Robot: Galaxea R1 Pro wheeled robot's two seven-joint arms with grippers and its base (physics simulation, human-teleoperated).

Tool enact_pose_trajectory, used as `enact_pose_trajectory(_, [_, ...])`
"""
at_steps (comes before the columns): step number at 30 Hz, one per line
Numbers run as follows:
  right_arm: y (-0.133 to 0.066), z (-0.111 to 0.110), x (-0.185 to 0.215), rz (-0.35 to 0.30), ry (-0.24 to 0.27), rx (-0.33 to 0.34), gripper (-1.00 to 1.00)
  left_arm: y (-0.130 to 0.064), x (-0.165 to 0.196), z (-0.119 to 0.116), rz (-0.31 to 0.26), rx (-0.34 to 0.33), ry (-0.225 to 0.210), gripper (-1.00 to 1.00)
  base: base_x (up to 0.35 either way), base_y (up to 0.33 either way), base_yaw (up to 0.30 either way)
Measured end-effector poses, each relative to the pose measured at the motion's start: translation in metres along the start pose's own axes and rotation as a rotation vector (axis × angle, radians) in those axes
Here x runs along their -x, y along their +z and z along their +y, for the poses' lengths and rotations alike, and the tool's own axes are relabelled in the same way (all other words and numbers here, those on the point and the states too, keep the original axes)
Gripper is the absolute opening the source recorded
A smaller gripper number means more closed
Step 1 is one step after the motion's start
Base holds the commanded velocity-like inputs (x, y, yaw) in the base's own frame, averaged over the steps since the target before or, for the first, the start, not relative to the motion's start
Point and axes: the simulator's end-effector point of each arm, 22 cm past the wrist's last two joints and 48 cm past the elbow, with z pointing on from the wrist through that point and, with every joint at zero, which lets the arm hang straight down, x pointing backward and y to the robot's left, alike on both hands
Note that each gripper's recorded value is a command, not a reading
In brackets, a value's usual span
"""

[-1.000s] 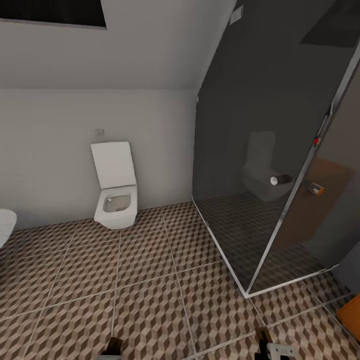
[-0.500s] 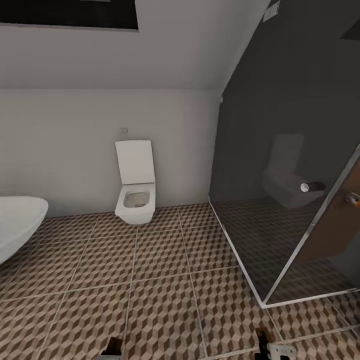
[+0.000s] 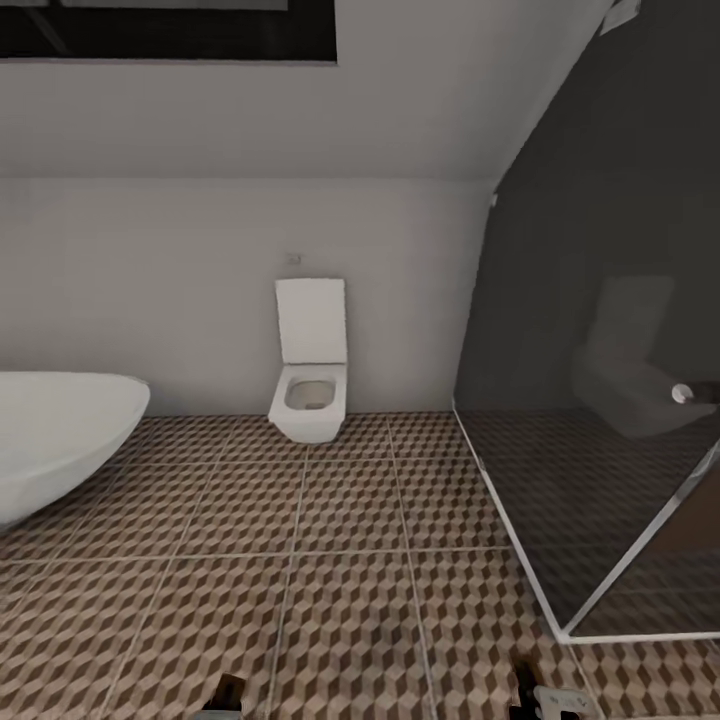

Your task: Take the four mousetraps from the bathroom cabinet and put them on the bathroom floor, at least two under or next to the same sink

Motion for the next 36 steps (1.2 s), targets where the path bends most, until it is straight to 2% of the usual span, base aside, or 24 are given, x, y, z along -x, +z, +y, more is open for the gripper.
enact_pose_trajectory(36, [0.0000,0.0000,0.0000,0.000,0.000,0.000,-1.00,0.0000,0.0000,0.0001,0.000,0.000,0.000,-1.00,0.000,0.000,0.255])
